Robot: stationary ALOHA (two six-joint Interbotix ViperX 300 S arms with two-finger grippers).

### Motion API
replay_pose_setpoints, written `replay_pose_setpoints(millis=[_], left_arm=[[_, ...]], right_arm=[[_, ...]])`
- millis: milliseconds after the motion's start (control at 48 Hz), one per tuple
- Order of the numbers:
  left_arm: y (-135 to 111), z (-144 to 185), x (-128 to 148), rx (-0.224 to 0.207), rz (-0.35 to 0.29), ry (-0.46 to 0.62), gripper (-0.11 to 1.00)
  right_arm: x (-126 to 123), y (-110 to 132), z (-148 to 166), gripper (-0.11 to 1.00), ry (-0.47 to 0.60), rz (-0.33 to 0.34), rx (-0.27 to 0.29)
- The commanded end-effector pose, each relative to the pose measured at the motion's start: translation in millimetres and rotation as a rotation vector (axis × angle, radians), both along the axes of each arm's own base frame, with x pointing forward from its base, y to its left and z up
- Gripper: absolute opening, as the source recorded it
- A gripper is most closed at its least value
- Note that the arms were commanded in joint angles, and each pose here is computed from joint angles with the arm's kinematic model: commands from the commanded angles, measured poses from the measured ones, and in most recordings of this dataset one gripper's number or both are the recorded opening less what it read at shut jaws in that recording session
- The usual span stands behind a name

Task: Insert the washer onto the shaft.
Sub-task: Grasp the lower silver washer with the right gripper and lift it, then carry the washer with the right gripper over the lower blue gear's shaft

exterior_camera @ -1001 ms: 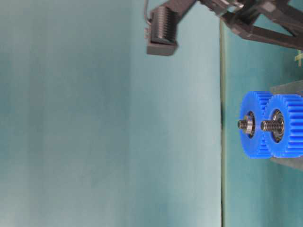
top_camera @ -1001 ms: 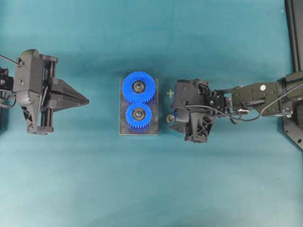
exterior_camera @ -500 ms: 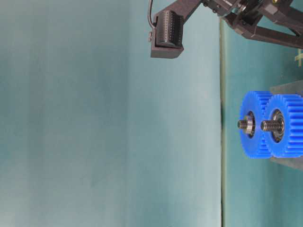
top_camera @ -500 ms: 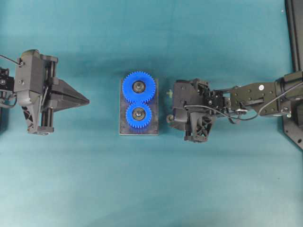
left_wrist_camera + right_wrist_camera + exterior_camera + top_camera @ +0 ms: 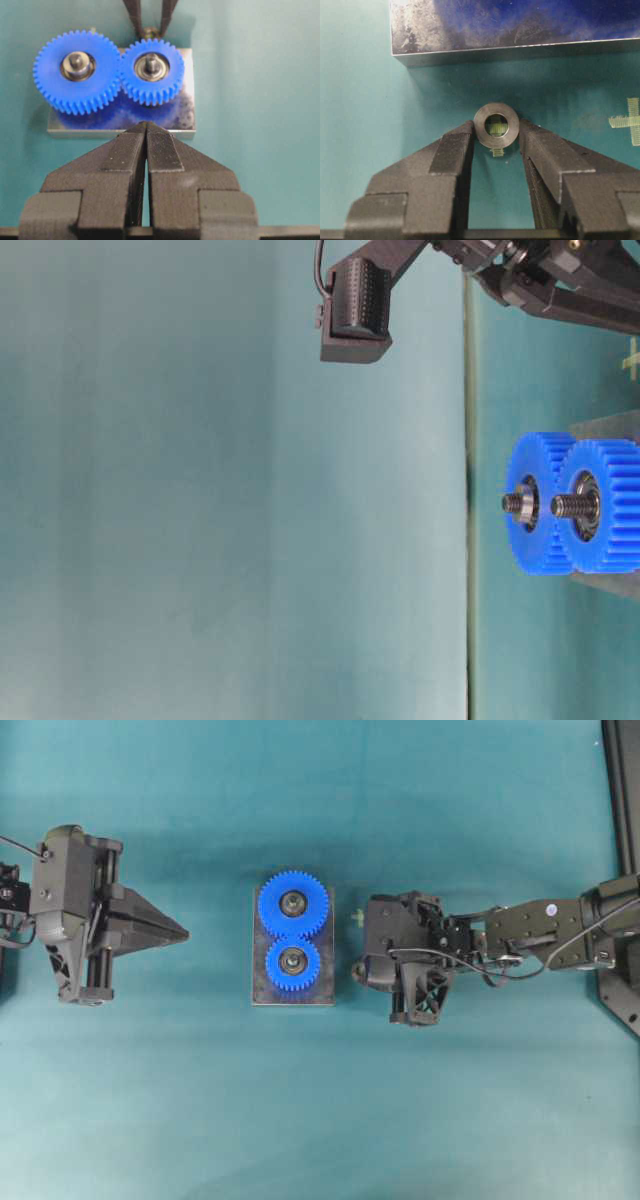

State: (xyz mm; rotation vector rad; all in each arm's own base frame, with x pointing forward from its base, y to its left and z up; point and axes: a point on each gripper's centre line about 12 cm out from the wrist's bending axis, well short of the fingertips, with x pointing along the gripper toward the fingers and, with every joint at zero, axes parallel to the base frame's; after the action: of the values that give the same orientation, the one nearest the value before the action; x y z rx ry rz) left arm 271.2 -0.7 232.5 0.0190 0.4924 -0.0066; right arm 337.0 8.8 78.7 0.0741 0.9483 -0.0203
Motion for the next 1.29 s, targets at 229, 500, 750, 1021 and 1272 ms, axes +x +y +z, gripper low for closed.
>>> replay_pose_setpoints(millis=[229, 500, 750, 1021, 1272], left_arm=[[0, 9, 4, 0.001, -0.002, -0.034, 0.00], [0, 10, 4, 0.001, -0.002, -0.040, 0.00], [-1, 12, 6, 0.002, -0.005, -0.044, 0.00], [0, 12, 6, 0.003, -0.003, -0.044, 0.00], [-1, 12, 5, 0.004, -0.007, -0.046, 0.00]], right_arm=[[2, 9, 16, 0.34, -0.006, 0.021, 0.004], [4, 9, 54, 0.32, -0.054, 0.022, 0.005], [18, 9, 74, 0.32, -0.108, 0.034, -0.007], [49, 3, 96, 0.32, -0.161, 0.041, -0.035], [67, 0, 98, 0.32, -0.175, 0.068, -0.067]])
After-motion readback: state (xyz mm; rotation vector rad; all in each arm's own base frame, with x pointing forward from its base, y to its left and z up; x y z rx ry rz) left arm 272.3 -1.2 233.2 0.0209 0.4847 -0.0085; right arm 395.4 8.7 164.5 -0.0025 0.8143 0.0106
